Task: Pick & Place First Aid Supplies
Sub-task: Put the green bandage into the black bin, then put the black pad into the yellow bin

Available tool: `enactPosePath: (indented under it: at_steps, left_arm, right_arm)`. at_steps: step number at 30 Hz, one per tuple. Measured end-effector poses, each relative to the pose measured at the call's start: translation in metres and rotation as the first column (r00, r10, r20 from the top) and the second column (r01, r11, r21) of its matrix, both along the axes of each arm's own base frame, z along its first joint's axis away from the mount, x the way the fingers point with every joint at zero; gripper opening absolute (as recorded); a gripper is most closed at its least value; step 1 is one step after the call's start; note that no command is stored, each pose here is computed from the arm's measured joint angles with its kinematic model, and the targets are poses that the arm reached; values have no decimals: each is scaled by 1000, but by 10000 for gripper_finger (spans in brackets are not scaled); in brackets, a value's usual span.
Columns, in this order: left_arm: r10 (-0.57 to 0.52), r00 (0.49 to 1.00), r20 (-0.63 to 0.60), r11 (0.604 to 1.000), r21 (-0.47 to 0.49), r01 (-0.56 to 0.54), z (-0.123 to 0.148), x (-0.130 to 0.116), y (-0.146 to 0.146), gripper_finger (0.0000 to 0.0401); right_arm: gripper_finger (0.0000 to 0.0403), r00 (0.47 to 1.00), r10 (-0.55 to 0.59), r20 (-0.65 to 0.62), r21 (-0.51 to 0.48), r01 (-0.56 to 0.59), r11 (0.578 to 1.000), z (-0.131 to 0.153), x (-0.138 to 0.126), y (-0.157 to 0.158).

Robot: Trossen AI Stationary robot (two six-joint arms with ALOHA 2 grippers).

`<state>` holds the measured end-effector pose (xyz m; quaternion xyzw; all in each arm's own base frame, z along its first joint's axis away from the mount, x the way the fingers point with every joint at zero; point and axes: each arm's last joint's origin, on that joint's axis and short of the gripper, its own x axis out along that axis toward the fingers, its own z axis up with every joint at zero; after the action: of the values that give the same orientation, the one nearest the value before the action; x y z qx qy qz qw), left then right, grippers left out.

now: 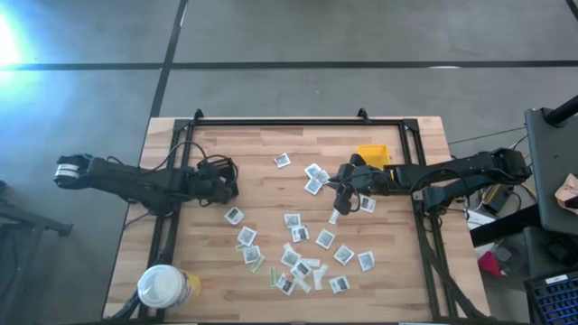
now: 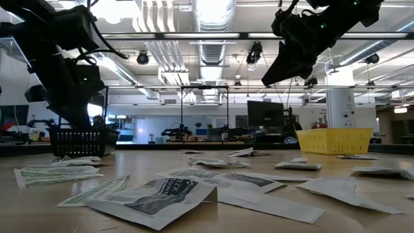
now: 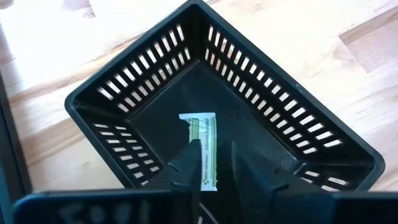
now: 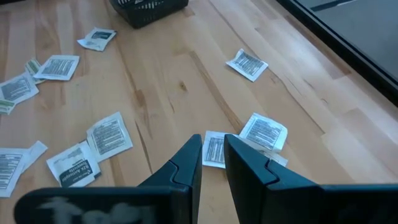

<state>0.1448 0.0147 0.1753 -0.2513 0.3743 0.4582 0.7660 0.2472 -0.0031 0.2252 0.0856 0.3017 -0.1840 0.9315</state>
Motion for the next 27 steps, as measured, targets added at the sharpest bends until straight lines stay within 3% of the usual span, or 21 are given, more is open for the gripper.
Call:
enactPosePath:
  at_steps: [7,17,27]
  left_arm:
    - [-76,997,-3,996,38,76,11,3,0,130]
    - [-188,982,-20,968,168,189,42,13,2,126]
    - [-282,957,-60,921,261,288,66,20,3,124]
  right_arm:
    - [64,1000,3,-2,-9,-3,1000,0,0,0]
    - [92,999,-34,29,-45,36,998,3,2,-5]
    - [135,986,-157,55,-31,159,987,9,2,-32]
